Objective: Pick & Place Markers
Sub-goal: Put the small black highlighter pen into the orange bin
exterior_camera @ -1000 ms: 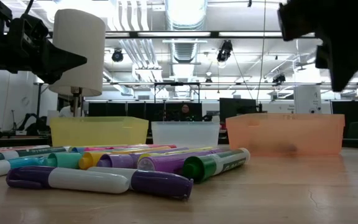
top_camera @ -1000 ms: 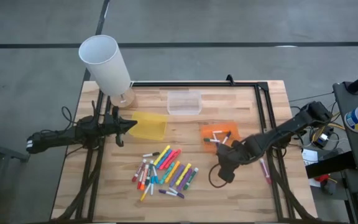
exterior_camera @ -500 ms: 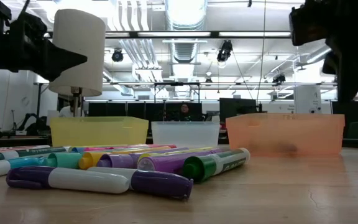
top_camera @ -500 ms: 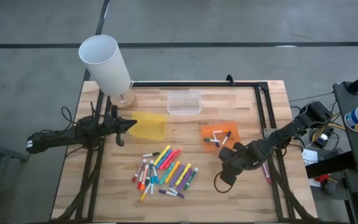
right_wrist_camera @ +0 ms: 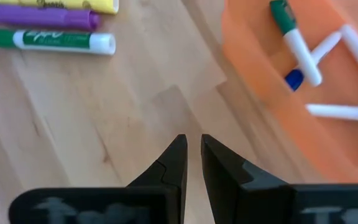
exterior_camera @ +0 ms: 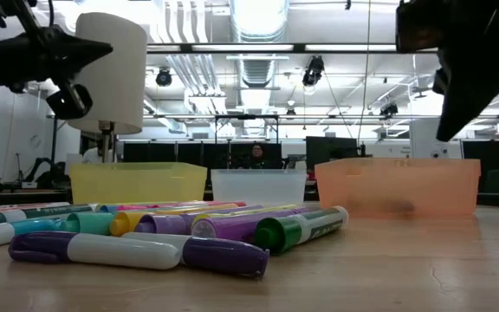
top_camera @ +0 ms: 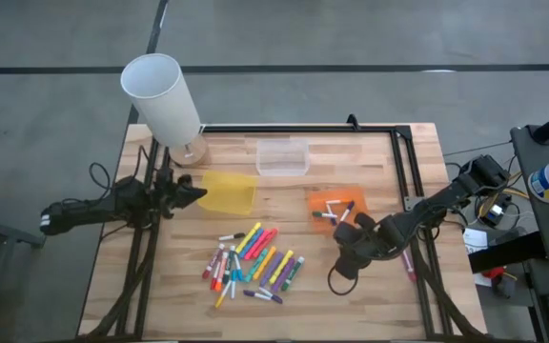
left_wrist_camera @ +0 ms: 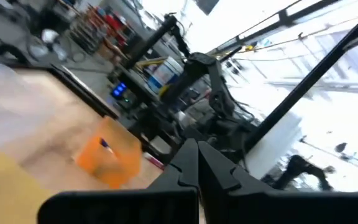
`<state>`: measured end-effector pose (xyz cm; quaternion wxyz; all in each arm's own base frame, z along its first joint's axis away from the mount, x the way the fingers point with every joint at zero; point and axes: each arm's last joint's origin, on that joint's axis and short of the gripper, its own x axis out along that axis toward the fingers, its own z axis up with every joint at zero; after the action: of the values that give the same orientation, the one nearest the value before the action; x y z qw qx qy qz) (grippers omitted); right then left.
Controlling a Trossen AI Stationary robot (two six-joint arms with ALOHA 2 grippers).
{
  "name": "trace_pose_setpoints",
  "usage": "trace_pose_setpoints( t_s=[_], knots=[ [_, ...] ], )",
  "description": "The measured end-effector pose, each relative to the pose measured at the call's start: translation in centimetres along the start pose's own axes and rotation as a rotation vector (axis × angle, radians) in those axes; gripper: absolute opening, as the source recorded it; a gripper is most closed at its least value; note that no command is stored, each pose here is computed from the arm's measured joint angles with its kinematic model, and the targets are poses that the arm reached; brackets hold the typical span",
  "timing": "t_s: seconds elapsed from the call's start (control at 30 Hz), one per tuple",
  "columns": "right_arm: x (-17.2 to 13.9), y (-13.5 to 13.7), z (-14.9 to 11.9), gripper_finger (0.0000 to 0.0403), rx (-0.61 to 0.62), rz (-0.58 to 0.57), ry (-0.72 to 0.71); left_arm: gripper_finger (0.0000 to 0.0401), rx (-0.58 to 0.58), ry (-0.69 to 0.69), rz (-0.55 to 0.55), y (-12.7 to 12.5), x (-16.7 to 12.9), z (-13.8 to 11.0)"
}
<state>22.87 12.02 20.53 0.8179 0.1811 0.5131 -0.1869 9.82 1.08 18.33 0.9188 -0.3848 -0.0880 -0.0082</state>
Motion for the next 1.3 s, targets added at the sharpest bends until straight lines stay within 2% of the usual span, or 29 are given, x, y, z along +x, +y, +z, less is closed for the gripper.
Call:
trace_pose_setpoints(
  t_s=[0.13,0.23,0.43,0.63,0.8,0.9,1.03,1.17,1.3],
  knots=[
    [0.0,0.0,0.1,0.0043,0.003,-0.015,-0.04,0.0001,-0.082,0.044,-0.019,-0.4,0.2,0.2],
    [0.0,0.3,0.4,0.0043,-0.007,-0.002,-0.089,0.0011,-0.085,0.086,-0.029,-0.9,0.4,0.5],
    [-0.5,1.9,0.8,0.0043,-0.127,0.073,-0.252,0.007,-0.05,0.163,-0.016,-2.2,1.7,1.7],
    [-0.6,2.8,0.9,0.0043,-0.264,0.104,-0.393,0.0123,0.059,0.302,0.162,-2.7,3.6,2.4],
    [-0.5,3.1,0.9,0.0043,-0.363,0.211,-0.551,0.0133,0.13,0.512,0.298,-2.7,6.0,2.3],
    [-0.9,3.2,0.7,0.0043,-0.415,0.299,-0.702,0.0133,0.165,0.62,0.315,-3.3,7.8,1.8],
    [-1.5,1.8,-0.1,0.0043,-0.443,0.412,-0.809,0.0133,0.214,0.742,0.334,-4.0,9.8,0.5],
    [-2.7,-0.5,-0.7,0.0043,-0.437,0.443,-0.883,0.0133,0.229,0.843,0.408,-3.9,11.3,-1.1],
    [-4.3,-2.8,-1.3,0.0043,-0.439,0.491,-0.941,0.0133,0.27,0.909,0.435,-4.1,12.4,-2.7]
  ],
)
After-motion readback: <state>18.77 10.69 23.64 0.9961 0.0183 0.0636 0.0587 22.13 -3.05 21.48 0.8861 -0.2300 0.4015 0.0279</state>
